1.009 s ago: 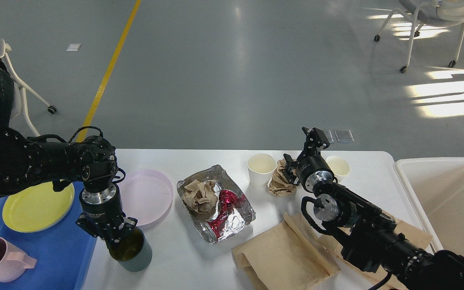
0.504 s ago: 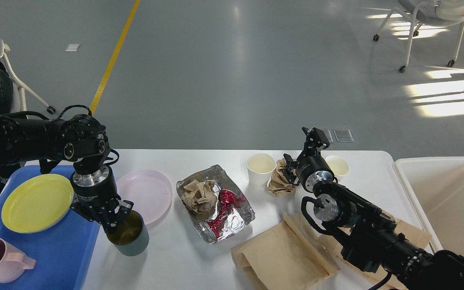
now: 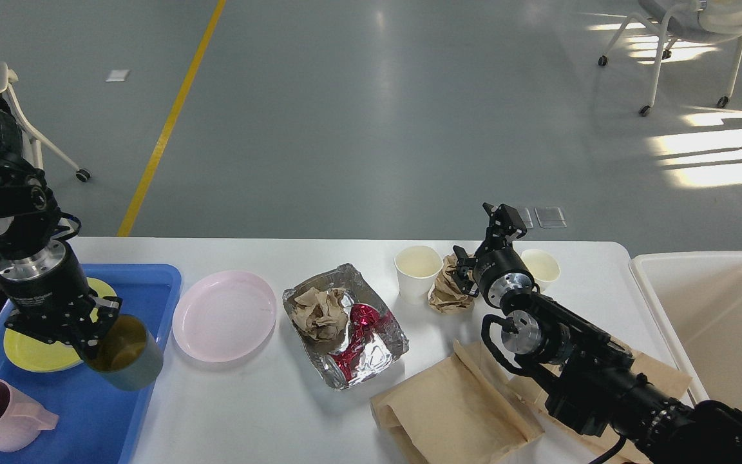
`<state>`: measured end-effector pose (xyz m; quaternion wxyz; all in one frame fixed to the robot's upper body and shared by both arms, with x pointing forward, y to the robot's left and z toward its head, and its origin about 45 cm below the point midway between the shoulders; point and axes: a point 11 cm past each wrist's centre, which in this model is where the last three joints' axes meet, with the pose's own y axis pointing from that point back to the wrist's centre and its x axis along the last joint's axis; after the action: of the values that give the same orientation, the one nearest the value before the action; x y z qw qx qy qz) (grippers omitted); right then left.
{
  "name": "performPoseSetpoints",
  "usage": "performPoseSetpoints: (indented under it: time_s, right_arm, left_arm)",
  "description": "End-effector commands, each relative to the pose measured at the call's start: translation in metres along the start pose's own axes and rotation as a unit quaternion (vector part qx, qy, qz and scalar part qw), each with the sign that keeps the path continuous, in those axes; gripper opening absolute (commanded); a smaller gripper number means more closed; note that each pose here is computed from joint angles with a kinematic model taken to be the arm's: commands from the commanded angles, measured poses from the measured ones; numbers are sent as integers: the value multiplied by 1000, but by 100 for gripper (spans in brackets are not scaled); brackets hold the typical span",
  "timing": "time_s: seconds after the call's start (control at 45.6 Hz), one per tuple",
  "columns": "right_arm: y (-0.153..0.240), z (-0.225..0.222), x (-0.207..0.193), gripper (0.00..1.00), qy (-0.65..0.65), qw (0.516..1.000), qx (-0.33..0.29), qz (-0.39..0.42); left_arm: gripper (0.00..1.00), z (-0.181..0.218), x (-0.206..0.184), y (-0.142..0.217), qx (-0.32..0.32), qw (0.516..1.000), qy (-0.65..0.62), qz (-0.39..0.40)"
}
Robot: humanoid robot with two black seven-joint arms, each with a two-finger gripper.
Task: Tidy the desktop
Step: 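Carry the teal cup onto the blue tray and lower it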
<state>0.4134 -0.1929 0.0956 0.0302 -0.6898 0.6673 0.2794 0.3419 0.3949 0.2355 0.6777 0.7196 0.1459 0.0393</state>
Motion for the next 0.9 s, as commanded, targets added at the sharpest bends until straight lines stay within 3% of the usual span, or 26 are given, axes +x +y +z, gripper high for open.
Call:
performPoseSetpoints:
  time_s: [0.0, 0.526, 0.877]
  right_arm:
    - [0, 0, 0, 100, 0, 1000, 0, 0]
    - [0, 0, 0, 100, 0, 1000, 0, 0]
    - [0, 0, 0, 100, 0, 1000, 0, 0]
  left_arm:
    - [0, -29, 3, -4, 19, 999, 33, 6]
    - [1, -85, 6, -38, 60, 994, 96, 9]
    - [2, -72, 5, -59, 33, 995, 96, 0]
